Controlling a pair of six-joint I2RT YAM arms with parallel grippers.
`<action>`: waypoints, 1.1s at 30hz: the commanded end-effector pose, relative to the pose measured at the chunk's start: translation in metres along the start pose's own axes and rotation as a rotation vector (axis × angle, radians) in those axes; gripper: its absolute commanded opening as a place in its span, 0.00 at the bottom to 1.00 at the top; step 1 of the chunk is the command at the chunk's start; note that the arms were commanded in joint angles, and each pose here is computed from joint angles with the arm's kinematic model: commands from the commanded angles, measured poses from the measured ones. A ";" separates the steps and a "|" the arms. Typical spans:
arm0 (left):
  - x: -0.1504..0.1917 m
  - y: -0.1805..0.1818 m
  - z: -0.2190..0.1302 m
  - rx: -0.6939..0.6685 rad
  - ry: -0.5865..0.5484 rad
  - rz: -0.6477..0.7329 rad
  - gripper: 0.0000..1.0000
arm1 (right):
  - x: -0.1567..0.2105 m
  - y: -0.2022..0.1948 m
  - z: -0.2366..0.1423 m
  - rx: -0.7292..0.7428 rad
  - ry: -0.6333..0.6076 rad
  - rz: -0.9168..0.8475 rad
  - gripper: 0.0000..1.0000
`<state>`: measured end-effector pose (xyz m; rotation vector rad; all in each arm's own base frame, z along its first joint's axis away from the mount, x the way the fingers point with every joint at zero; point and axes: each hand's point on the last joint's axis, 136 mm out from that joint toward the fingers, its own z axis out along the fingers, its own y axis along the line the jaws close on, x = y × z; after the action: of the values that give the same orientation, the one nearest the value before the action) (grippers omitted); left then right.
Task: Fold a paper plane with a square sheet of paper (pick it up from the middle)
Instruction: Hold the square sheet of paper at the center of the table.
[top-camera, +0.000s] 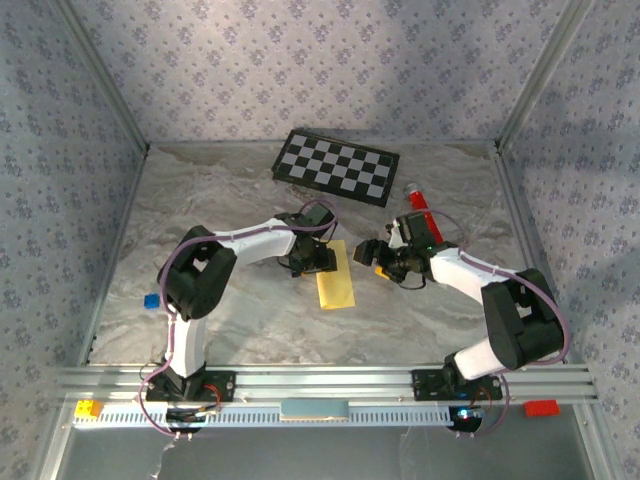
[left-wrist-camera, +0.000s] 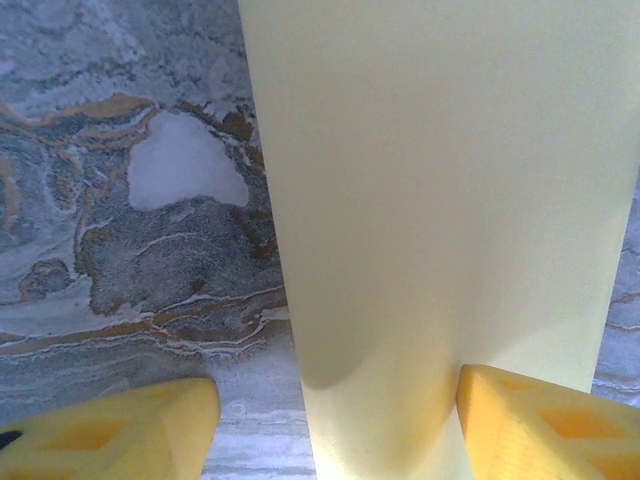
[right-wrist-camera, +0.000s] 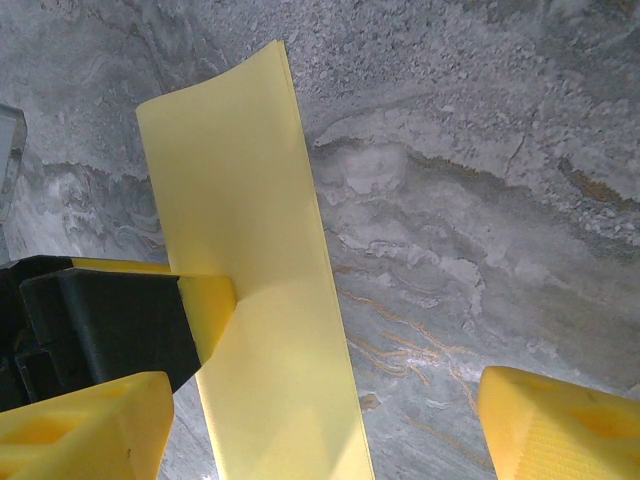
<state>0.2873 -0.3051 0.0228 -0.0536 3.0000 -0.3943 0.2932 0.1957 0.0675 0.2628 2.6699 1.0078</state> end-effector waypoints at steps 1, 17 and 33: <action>0.009 0.008 0.042 -0.024 0.034 0.005 0.67 | 0.001 0.000 0.001 0.018 0.011 -0.012 0.81; 0.009 0.005 0.042 -0.011 0.035 0.019 0.68 | 0.007 0.013 0.013 -0.016 0.058 -0.052 0.57; 0.008 0.001 0.043 -0.007 0.034 0.037 0.68 | 0.006 0.008 0.014 0.018 0.059 -0.041 0.60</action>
<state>0.2866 -0.3065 0.0222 -0.0299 3.0015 -0.3864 0.2899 0.2091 0.0598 0.1943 2.7144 1.0008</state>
